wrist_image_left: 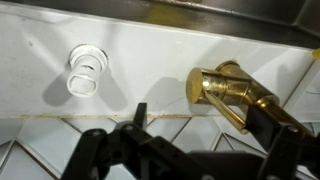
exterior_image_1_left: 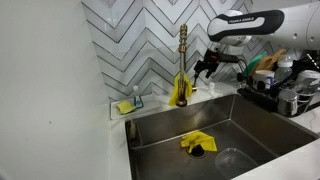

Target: Open the tap, pick up the silver spoon on the counter, rinse it with the running water and then put it back on the counter

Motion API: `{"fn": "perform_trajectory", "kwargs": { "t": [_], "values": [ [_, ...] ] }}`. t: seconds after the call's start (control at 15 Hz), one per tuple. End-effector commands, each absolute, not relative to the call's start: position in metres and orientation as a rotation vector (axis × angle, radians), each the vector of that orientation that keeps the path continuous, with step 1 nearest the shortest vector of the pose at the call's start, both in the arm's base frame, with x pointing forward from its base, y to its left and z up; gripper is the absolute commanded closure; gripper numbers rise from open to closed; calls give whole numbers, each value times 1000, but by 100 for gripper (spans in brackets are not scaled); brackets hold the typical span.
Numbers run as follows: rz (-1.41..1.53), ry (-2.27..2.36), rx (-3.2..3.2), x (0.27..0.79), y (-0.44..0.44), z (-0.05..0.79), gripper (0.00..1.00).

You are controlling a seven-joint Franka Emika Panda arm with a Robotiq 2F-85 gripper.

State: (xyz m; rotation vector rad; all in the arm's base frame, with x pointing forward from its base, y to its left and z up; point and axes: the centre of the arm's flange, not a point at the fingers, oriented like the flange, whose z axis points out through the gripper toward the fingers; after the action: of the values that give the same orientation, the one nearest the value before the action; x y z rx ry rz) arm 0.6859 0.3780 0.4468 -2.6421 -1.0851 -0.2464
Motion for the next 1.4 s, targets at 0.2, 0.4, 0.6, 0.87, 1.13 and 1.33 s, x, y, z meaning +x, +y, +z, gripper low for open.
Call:
{"fn": "perform_trajectory", "kwargs": {
  "t": [0.2, 0.4, 0.6, 0.87, 1.13, 1.33],
  "values": [
    [-245, -1086, -2692, 695, 376, 444, 0],
    [-248, -1086, -2700, 696, 374, 443, 0],
    [-251, -1080, -2701, 697, 372, 443, 0],
    [-249, -1080, -2695, 698, 373, 443, 0],
    [-243, -1082, -2718, 697, 369, 443, 0],
    [-242, -1085, -2711, 698, 370, 442, 0]
  ]
}}
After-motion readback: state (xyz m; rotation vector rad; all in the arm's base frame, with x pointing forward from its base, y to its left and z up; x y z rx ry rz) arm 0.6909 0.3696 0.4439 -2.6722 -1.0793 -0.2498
